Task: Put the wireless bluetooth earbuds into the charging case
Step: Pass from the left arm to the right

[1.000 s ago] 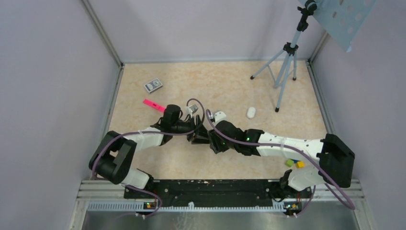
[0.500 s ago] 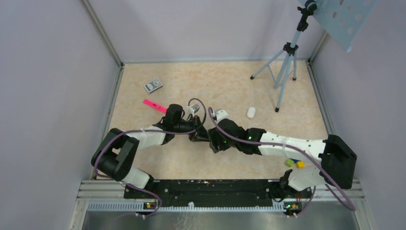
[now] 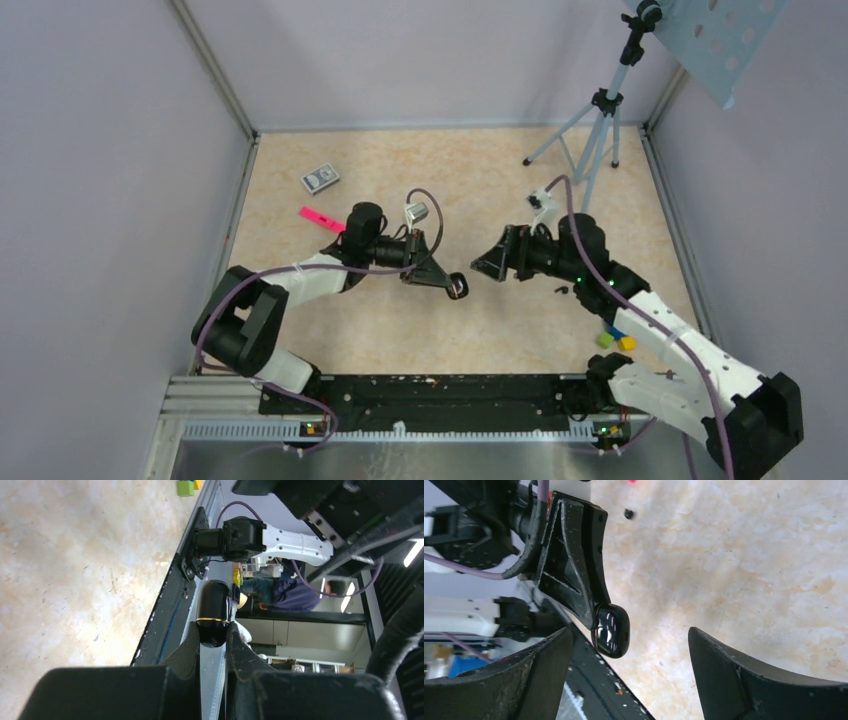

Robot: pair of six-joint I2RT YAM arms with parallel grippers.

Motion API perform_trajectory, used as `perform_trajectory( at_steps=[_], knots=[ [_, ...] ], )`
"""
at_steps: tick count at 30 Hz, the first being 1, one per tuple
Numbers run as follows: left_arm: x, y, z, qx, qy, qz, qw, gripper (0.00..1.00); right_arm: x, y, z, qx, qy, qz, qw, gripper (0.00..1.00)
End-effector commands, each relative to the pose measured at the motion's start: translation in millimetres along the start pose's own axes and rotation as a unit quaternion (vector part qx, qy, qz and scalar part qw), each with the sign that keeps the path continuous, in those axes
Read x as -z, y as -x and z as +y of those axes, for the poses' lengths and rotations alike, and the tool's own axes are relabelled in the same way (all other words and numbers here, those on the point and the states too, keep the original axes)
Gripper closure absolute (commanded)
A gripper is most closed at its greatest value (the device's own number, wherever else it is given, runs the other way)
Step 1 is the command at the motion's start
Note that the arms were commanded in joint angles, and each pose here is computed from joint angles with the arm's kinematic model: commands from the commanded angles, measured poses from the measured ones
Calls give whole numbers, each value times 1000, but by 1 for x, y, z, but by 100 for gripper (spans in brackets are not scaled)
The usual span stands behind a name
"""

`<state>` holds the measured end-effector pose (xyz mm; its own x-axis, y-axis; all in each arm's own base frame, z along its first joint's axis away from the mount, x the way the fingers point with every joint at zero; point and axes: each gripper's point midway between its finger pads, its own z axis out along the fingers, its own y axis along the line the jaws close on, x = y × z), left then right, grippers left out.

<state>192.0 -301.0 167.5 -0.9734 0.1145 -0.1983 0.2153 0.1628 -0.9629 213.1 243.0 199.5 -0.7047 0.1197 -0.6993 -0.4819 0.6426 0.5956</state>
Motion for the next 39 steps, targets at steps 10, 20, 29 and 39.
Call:
perform_trajectory(
  at_steps=[10, 20, 29, 39],
  knots=[
    [8, 21, -73, -118, -87, 2, 989, 100, 14, 5, 50, -104, 230, -31, 967, 19],
    [9, 24, -84, -128, -95, -4, 987, 100, 13, 6, 58, -129, 278, -37, 951, 34],
    [10, 24, -85, -125, -97, -6, 987, 100, 5, 8, 54, -138, 281, -44, 949, 50],
    [10, 24, -88, -130, -99, -10, 987, 100, 1, 11, 53, -150, 291, -51, 944, 100]
  ],
)
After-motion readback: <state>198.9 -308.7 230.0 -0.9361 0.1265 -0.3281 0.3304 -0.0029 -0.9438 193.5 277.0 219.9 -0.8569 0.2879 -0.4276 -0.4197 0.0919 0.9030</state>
